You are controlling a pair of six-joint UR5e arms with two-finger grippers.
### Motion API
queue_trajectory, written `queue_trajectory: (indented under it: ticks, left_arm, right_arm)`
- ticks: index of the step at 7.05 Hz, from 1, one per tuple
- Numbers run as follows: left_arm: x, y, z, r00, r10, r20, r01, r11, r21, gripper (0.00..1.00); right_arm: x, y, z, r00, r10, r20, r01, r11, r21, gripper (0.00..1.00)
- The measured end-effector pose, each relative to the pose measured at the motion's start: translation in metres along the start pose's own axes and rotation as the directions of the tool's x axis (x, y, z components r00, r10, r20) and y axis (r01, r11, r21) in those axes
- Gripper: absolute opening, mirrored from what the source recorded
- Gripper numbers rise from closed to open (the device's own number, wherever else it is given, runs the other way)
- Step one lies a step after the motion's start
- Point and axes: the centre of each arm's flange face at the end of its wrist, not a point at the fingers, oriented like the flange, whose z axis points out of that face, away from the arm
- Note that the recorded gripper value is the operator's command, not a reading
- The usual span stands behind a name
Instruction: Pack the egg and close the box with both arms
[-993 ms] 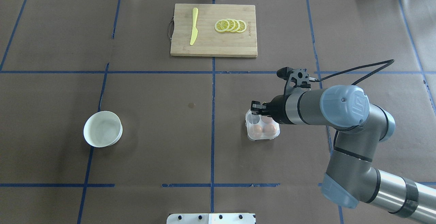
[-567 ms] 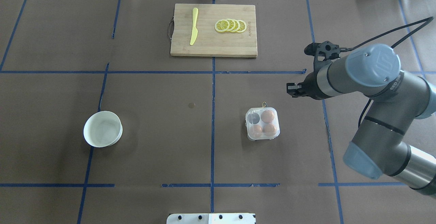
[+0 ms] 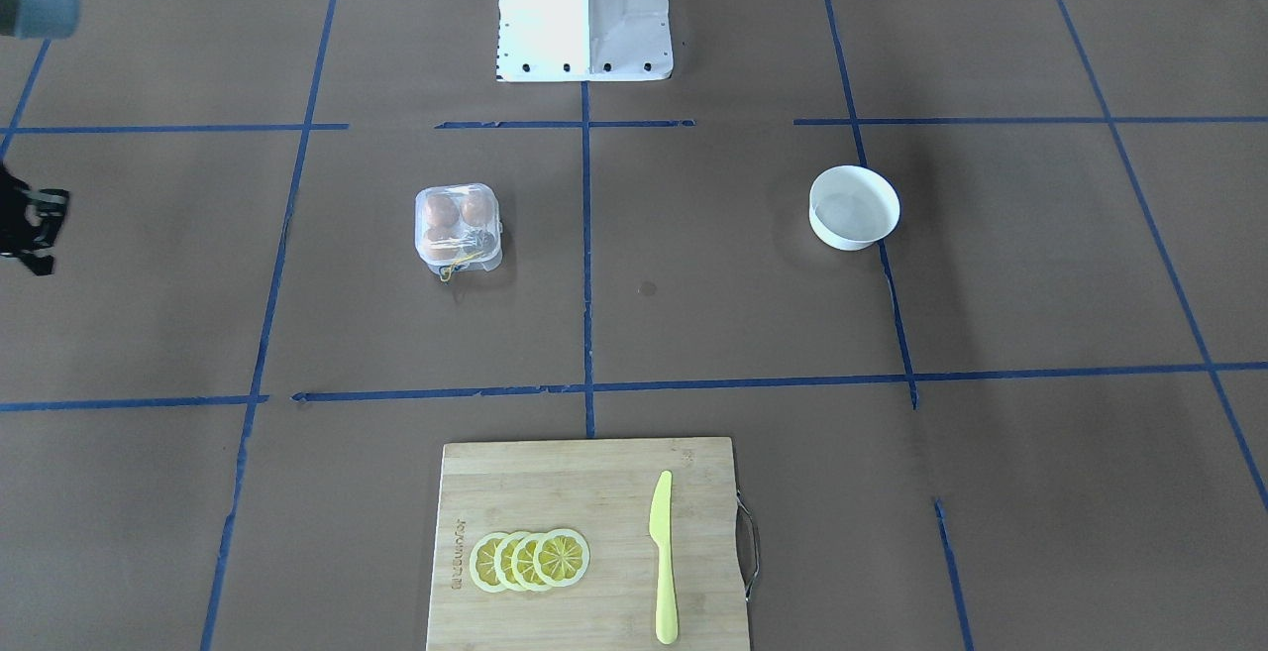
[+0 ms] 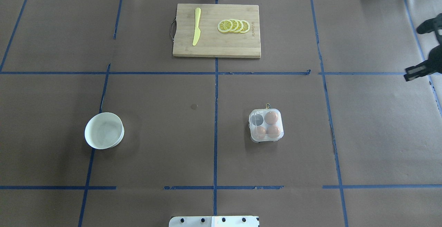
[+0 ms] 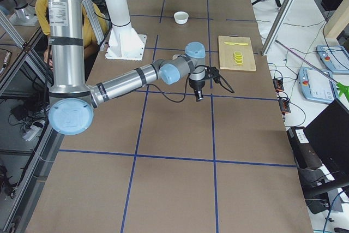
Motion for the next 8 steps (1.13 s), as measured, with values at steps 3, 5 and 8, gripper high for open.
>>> queue_trajectory:
  ticks: [3,5,8]
  left_arm:
    - [0.002,-0.002,-0.001,1.0,0.011,0.003,-0.011,1.0,0.011,1.0]
    - [0.001,0.002,0.0,1.0,0.009,-0.003,-0.009,1.0,0.01,1.0]
    - [0.002,0.005,0.0,1.0,0.011,-0.02,-0.011,1.0,0.015,1.0]
  right_arm:
    - [0.152,0.068,0.004,0.996,0.093,0.008,-0.093,0.994,-0.055,1.0]
    - [0.183,0.097,0.007,0.988,0.158,-0.005,-0.157,0.985,-0.067,1.0]
    - [0.189,0.107,0.012,0.985,0.175,0.007,-0.174,0.982,-0.075,1.0]
